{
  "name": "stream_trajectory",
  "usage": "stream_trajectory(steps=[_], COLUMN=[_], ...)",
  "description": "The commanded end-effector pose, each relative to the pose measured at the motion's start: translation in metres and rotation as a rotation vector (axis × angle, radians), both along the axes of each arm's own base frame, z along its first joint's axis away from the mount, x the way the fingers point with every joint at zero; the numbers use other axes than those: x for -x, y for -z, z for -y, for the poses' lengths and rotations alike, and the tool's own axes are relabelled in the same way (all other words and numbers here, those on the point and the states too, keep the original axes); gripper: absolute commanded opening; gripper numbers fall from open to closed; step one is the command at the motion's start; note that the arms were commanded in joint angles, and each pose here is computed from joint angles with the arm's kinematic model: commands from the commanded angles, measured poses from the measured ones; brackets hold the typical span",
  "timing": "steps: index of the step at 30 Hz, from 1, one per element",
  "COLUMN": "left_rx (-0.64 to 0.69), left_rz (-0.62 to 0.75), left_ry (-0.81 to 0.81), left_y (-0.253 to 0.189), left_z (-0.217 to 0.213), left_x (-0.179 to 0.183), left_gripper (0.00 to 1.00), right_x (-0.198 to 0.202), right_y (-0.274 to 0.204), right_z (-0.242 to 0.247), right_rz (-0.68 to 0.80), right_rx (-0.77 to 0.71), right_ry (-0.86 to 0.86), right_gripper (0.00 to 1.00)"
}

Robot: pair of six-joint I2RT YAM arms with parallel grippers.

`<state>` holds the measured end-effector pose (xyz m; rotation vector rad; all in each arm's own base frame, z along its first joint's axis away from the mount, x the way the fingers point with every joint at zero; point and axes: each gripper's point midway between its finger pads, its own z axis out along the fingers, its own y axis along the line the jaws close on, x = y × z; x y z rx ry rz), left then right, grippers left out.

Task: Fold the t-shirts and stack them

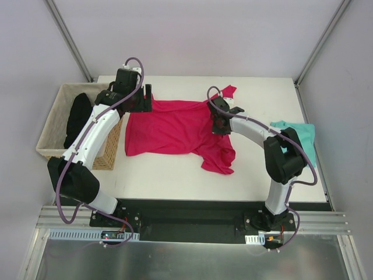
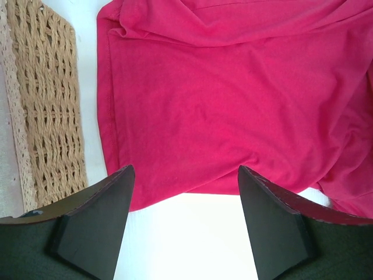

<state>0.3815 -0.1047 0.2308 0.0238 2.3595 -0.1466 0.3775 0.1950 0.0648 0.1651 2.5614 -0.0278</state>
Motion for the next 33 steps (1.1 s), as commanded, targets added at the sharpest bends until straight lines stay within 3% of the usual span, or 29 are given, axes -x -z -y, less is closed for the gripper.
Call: stream_trajectory(steps=[1, 17, 33], left_rx=[-0.003, -0.015, -0.003], left_rz=[0.047, 0.048, 0.049], left_ry=[0.015, 0.013, 0.036], left_y=[-0.019, -0.019, -0.023], left_z=[0.003, 0.002, 0.008], left_x=[-0.004, -0.007, -0.015], left_gripper=[0.71, 0.71, 0.7], right_x=[-0.007, -0.013, 0.015], right_y=[-0.03, -0.057, -0.056], right_z=[0.015, 0.074, 0.117], right_rz=[0.082, 0.159, 0.159], right_rx=[-0.027, 0.013, 0.023], right_ry=[0.115, 0.334, 0.492], right_gripper=[0.01, 0.01, 0.01])
